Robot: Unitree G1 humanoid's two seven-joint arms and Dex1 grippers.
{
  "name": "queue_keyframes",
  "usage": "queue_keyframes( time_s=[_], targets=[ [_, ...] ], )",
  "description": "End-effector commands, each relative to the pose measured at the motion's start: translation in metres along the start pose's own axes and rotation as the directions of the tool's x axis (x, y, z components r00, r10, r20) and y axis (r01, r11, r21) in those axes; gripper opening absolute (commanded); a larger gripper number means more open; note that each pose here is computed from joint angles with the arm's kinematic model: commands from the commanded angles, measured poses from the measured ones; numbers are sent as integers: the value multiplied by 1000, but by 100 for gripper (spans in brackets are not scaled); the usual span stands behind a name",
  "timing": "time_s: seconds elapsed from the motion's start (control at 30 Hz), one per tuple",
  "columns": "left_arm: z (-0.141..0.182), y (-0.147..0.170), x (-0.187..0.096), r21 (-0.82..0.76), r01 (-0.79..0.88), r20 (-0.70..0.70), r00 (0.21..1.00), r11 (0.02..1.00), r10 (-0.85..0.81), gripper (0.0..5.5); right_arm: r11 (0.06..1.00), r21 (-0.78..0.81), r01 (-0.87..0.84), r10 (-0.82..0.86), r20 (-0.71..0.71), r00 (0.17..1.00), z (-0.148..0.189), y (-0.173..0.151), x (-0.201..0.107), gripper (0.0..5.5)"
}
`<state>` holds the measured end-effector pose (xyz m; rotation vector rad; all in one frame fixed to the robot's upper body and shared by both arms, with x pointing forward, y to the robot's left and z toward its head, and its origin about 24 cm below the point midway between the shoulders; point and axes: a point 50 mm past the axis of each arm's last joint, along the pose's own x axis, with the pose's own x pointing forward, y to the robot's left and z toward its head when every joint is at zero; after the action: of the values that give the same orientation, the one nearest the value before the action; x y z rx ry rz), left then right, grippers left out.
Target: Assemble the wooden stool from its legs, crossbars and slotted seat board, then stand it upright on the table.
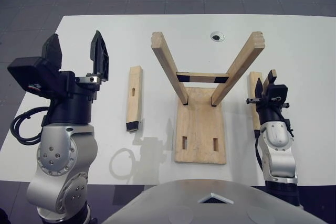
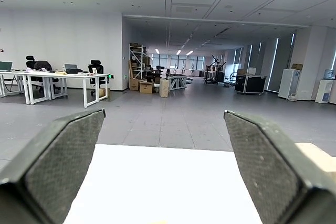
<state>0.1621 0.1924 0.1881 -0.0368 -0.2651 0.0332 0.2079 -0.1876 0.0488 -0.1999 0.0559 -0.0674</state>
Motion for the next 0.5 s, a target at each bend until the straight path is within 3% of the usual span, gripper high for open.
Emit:
queue_keyframes(
  time_s=[0.03,0.23,0.5],
  targets=[
    [-1,0,0,8,-10,-7,1000,1000,10,421,1000,7,-7,7,-19,1000,-1,-2,-1,192],
    [-1,0,0,7,-7,-6,1000,1000,7,421,1000,12,-11,11,9,1000,8,-3,-1,311],
    [-1,-2,0,3,-6,-2,1000,1000,6,421,999,16,38,-40,138,990,51,-22,3,458]
  ],
)
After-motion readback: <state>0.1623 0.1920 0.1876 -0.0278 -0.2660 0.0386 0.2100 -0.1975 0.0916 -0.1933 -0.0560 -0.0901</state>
